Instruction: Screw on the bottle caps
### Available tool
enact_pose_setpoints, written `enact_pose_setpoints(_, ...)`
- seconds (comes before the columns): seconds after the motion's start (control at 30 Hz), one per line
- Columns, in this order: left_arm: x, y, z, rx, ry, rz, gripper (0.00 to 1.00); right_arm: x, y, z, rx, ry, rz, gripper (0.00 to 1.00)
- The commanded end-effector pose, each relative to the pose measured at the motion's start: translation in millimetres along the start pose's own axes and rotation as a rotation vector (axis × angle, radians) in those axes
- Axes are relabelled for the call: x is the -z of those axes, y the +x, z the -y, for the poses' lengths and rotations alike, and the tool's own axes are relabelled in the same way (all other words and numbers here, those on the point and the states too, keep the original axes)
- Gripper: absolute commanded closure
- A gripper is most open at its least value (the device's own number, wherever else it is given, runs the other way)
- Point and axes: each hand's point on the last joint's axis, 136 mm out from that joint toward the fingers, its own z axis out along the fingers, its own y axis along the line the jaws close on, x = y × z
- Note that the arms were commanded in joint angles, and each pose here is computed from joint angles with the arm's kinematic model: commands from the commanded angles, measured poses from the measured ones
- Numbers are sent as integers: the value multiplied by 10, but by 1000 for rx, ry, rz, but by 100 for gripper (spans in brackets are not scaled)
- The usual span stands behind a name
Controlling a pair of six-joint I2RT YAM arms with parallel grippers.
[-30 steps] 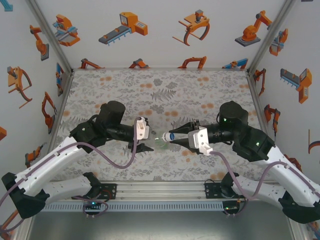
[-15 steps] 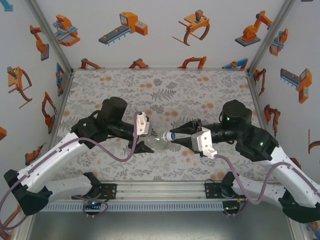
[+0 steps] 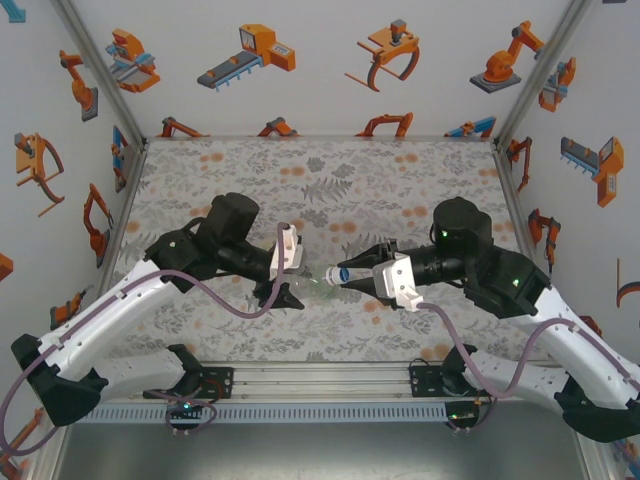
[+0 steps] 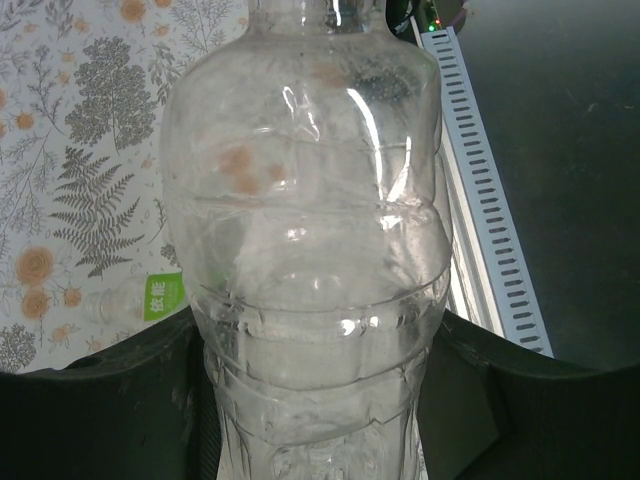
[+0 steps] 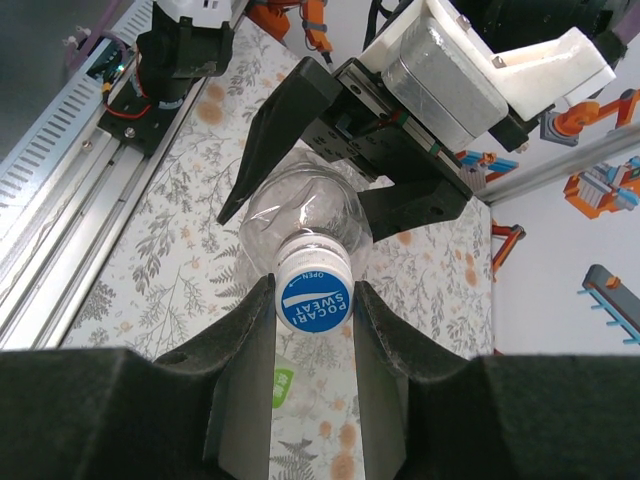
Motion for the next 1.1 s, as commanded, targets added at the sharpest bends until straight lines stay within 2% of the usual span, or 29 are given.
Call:
enact_pose_setpoints(0.0, 100, -395, -45, -143, -32, 128, 100, -112, 193, -35, -150, 6, -34, 100)
enact_pose_setpoints(0.27, 77, -370, -321, -178, -189, 134, 100, -172, 458, 329, -618, 266, -1, 100)
enact_pose_setpoints(0.43, 56, -334, -555, -166, -286, 102, 100, -77, 876, 622, -1069, 544, -27, 100)
enact_pose_setpoints(0.6, 62, -311, -854, -119, -410, 70, 100, -3, 1446, 569, -1567, 781, -153, 100)
enact_pose_setpoints(0.73, 18, -199, -1027, -91, -467, 1, 100, 9, 1741, 408, -1860, 908, -269, 100)
enact_pose_setpoints(0.87, -5, -121, -1134, -72, -503, -51, 100, -61, 1864, 381, -1980, 956, -295, 100)
enact_pose_setpoints(1.07, -45, -76, -1095, -86, -478, -65, 100, -33, 1850, 466, -1985, 994, -242, 98)
